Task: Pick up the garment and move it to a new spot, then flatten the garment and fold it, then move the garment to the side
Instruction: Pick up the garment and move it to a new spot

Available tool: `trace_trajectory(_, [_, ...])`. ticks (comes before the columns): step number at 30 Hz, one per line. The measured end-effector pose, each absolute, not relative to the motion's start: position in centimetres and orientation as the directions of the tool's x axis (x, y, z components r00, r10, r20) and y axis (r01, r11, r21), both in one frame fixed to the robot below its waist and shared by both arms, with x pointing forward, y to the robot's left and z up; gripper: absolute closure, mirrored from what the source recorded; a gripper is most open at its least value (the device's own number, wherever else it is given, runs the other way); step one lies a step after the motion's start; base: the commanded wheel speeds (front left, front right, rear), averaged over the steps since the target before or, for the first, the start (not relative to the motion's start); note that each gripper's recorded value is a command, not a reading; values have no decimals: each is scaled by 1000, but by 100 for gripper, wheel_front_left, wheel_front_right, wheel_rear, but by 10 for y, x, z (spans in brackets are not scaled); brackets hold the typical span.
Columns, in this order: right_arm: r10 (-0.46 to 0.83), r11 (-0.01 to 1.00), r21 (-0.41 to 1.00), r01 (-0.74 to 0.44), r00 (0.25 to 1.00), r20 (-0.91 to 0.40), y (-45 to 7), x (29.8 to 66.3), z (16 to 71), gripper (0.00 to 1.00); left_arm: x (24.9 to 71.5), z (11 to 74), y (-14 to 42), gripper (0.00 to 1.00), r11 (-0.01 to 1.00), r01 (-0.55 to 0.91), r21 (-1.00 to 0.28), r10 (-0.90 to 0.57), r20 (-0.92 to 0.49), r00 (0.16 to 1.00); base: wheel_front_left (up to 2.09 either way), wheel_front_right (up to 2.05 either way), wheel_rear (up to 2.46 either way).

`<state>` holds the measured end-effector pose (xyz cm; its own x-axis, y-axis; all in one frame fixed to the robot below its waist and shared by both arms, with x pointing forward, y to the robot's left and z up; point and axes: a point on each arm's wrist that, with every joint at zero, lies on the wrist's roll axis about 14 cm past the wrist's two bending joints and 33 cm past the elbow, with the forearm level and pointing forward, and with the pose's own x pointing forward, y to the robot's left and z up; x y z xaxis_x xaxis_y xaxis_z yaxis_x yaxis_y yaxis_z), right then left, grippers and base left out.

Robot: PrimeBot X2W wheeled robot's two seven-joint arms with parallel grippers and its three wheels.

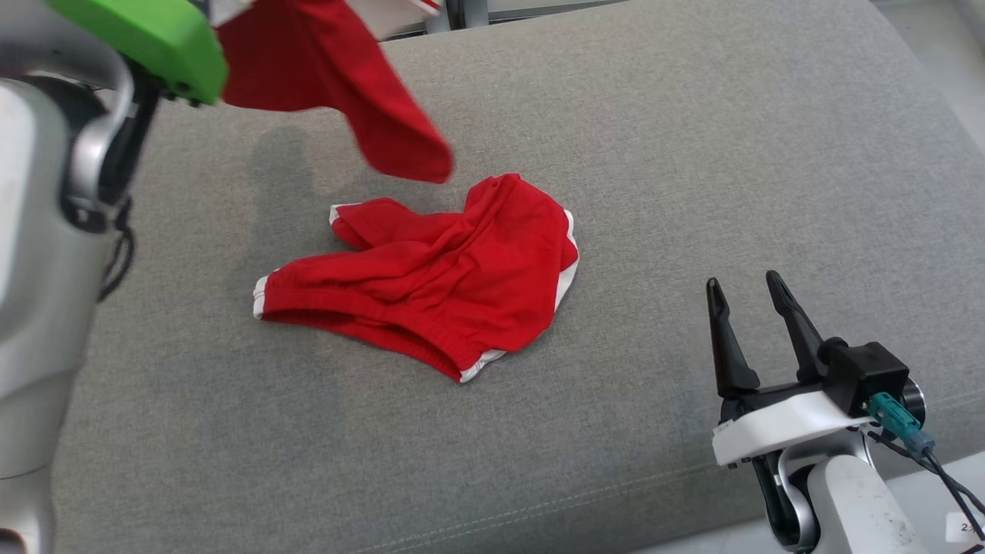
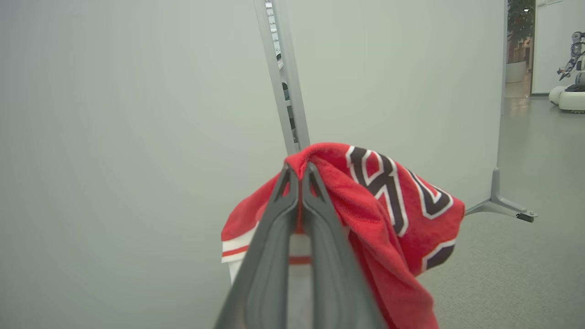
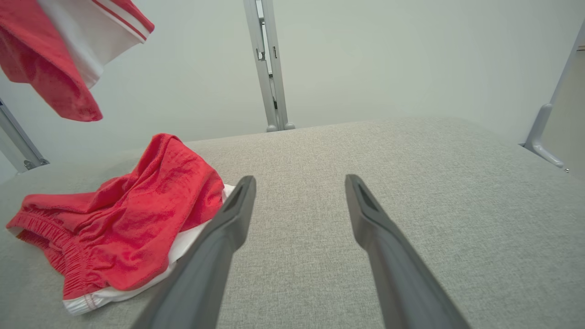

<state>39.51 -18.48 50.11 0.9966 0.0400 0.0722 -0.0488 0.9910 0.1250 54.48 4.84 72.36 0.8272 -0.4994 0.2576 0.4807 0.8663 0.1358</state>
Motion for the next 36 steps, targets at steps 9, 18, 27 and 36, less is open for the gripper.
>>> trace_trajectory(9, [94,985,134,-105,992,84,-166,406,502,0,552,745,177,100,970,197,142,-229,260,938,0,0,0])
trace_trajectory(18, [175,973,137,-184,981,77,-137,423,497,0,543,653,293,100,998,-58,-32,60,67,996,0,0,0])
trace_trajectory(27, [219,966,129,-223,975,46,-122,439,481,0,529,559,350,100,955,-237,-180,228,-71,971,0,0,0])
trace_trajectory(36, [232,964,128,-233,972,24,-118,445,471,0,507,473,347,100,895,-326,-305,281,-181,942,0,0,0])
